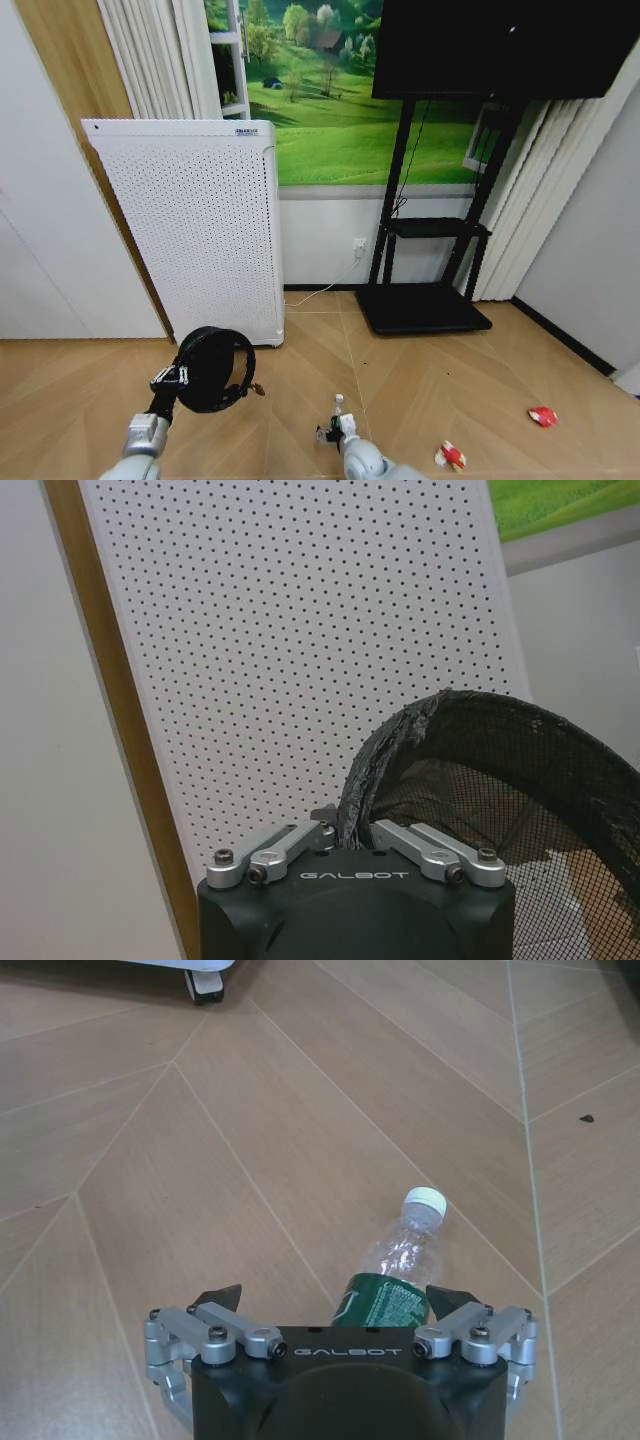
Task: Pick up the trash bin and place the garbage on the floor into it.
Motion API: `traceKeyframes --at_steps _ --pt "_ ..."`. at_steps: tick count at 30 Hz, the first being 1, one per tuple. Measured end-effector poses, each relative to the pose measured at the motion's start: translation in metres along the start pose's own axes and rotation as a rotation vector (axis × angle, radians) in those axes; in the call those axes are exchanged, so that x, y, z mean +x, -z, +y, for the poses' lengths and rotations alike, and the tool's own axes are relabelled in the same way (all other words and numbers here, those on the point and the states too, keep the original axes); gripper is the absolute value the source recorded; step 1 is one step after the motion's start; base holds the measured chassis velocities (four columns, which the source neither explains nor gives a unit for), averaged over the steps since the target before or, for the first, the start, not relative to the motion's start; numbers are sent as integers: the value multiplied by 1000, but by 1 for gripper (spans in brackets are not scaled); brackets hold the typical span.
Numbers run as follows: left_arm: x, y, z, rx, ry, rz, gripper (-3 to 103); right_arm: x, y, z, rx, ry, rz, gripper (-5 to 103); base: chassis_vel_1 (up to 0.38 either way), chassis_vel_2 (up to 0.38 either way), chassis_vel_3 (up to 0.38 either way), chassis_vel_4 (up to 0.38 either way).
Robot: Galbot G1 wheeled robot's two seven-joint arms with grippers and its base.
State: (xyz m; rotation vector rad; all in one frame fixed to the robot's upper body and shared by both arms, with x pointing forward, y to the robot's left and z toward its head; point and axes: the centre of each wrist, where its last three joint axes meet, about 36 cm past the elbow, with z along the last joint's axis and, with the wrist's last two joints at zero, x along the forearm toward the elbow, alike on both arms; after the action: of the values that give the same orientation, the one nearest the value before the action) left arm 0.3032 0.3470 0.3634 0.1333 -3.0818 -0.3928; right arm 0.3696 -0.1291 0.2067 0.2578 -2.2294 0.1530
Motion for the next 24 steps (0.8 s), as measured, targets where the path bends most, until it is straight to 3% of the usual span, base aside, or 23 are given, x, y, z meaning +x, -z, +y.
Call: traceKeyframes --at_steps 15,18,20,24 --pt "-6 -4 -9 2 -30 3 5 -18 -1 -7 9 -64 52 100 0 0 0 0" --pt "-7 -5 -10 1 -33 4 5 -20 -2 -6 10 -60 59 96 0 0 0 0" --pt "-8 -7 -13 2 -39 7 5 -22 -3 -6 11 -57 69 80 0 0 0 0" --pt "-7 -10 -16 2 -41 10 5 -24 -3 -6 10 -58 69 70 0 0 0 0"
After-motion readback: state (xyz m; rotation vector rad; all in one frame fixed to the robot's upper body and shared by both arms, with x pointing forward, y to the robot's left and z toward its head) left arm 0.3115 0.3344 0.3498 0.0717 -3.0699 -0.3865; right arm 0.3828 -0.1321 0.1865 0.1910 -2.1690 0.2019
